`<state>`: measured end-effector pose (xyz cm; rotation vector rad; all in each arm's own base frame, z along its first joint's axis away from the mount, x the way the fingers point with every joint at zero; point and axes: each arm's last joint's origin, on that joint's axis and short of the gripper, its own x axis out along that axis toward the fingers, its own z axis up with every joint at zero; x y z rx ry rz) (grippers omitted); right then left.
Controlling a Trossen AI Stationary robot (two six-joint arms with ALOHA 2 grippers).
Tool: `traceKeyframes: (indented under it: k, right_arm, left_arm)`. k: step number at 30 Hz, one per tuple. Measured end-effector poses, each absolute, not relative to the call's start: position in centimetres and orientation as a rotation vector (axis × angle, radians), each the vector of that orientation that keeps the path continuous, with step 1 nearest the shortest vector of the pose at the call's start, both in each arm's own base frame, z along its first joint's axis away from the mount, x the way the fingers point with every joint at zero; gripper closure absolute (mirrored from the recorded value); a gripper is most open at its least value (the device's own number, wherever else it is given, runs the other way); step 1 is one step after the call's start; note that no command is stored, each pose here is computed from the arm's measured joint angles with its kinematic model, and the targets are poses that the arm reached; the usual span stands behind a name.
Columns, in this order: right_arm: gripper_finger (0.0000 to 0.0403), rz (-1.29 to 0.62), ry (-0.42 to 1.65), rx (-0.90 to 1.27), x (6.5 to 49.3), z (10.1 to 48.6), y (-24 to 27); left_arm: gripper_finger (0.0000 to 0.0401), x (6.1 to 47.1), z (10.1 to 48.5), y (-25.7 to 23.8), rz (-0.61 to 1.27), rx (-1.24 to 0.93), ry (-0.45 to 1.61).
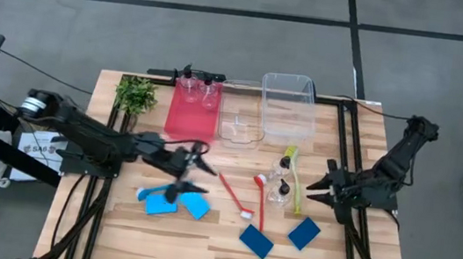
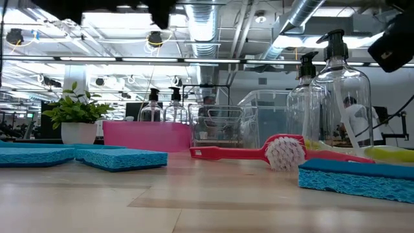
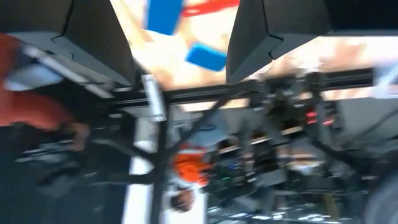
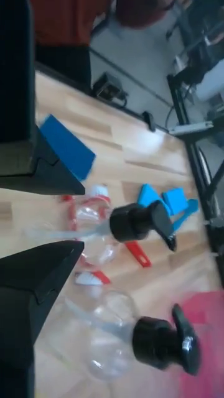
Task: Pick & Place Kitchen Sink Supplies
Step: Put the bottom transparent soap dispenser into the red bin
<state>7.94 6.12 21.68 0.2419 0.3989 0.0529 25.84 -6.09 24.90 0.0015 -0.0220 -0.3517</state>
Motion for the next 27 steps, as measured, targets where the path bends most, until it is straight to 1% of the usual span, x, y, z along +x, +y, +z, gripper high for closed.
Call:
traceKeyframes:
  k: [4,9,14,27]
  right_arm:
    - [0.0280,0.042,0.396,0.191,8.4,21.6,6.6]
    - [0.0280,0.039,0.400,0.185,9.0,21.4,7.2]
    - [0.0280,0.040,0.408,0.177,9.6,21.2,7.9]
    - [0.0280,0.016,0.408,0.162,9.8,21.1,8.0]
  left_arm:
    - [0.0148,23.0,24.6,-6.7,-0.405,-0.037,-0.042]
    - [0.0148,20.7,24.3,-7.5,-0.466,-0.046,-0.083]
    - [0.0148,20.0,24.6,-7.3,-0.451,-0.046,-0.119]
    - [0.0148,20.1,24.5,-7.3,-0.432,-0.045,-0.118]
